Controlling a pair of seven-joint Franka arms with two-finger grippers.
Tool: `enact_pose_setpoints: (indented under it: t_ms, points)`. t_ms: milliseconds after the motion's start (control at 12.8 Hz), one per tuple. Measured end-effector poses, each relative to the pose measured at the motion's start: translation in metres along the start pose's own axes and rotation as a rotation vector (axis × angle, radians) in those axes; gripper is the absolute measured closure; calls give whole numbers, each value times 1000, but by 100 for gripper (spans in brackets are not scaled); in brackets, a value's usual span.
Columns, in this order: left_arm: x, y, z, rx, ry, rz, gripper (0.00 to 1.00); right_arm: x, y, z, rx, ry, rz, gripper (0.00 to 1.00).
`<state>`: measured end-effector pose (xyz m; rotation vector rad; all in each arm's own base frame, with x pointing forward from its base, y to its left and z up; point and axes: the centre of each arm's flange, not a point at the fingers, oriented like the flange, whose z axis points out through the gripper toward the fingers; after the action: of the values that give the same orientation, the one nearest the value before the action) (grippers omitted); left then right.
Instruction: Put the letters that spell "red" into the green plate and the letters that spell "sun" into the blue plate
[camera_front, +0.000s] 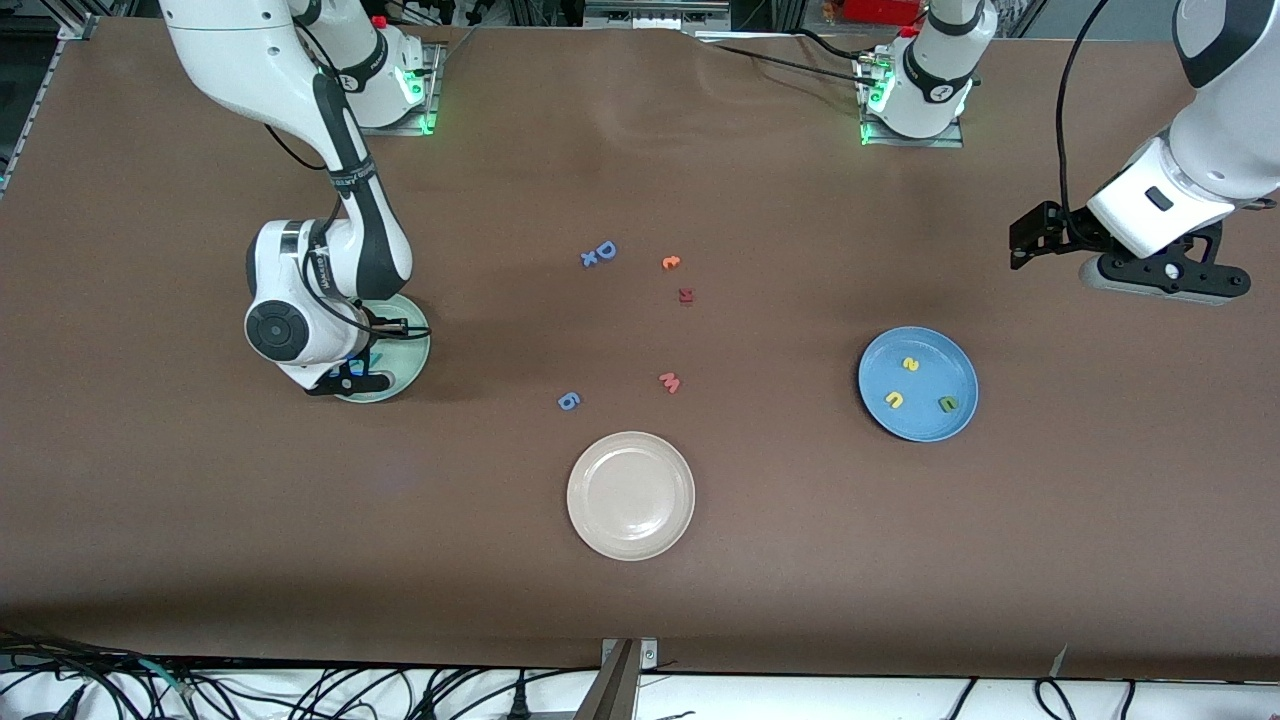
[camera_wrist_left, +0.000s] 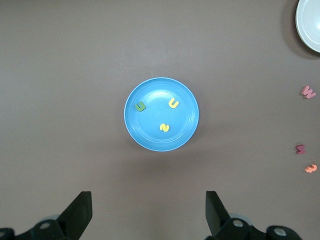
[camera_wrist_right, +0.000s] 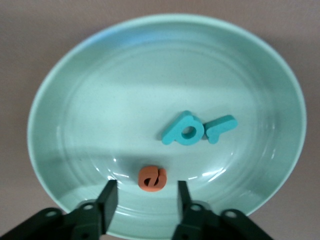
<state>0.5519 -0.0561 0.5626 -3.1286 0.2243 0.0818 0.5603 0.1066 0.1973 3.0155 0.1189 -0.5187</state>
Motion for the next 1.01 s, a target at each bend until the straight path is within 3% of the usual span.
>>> enact_pose_setpoints:
  t_ms: [234, 311, 701, 1012]
  points:
    - [0, 2, 0, 0, 0, 4, 0, 3, 1, -38, 21, 68, -1, 4]
    - [0, 2, 0, 0, 0, 4, 0, 3, 5, -54, 30, 95, 5, 0]
    - [0, 3, -1, 0, 1, 5, 0, -7, 31, -123, 76, 207, 36, 0]
    - [0, 3, -1, 0, 2, 5, 0, -31, 65, -187, 109, 203, 57, 0]
